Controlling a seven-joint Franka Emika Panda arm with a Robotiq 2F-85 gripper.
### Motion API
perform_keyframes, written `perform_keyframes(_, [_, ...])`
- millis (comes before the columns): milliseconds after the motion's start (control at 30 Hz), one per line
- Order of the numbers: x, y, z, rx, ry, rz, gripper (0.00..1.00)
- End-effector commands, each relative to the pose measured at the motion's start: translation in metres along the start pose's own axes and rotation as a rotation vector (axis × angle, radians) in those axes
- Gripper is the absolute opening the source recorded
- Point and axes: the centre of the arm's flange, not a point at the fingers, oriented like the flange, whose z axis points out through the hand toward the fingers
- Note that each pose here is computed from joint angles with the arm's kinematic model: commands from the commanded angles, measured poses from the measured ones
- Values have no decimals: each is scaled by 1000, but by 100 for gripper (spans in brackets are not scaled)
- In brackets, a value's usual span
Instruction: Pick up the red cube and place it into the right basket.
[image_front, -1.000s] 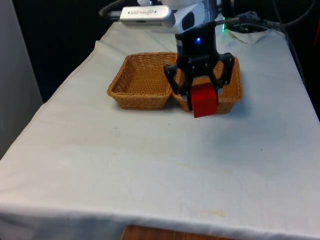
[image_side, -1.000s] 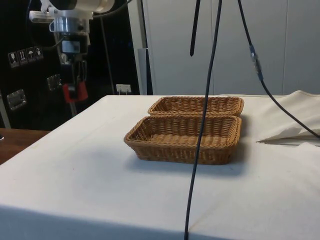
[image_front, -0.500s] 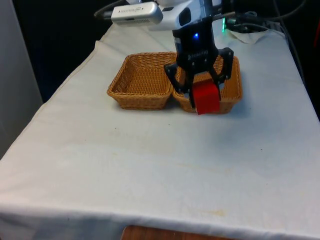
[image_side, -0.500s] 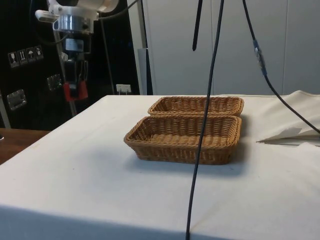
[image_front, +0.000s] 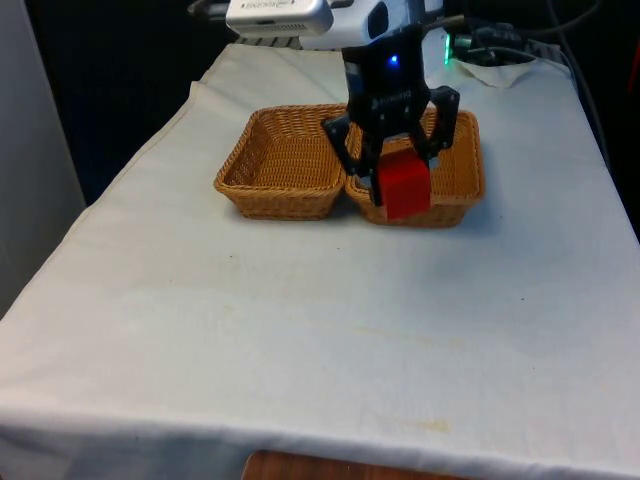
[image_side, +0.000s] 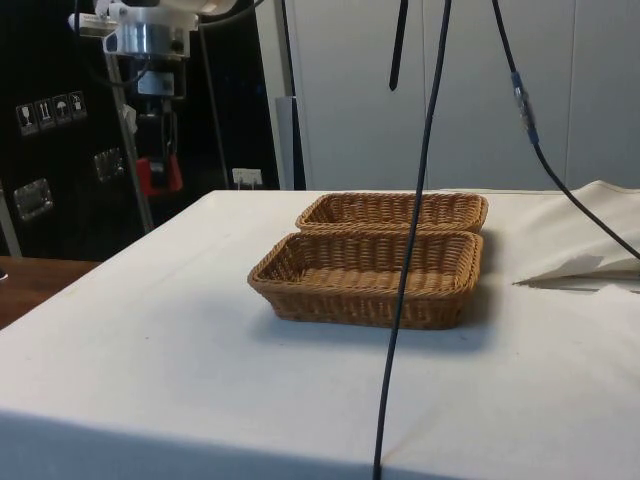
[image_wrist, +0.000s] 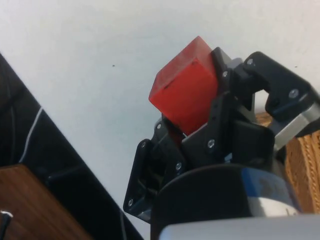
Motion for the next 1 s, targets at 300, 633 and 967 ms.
perform_keyframes(300, [-2, 2, -2, -50, -33, -52, 2])
perform_keyframes(633, [-10, 4, 1, -92, -49, -73, 2])
perform_keyframes(967, [-18, 6, 13, -101, -7, -71, 2])
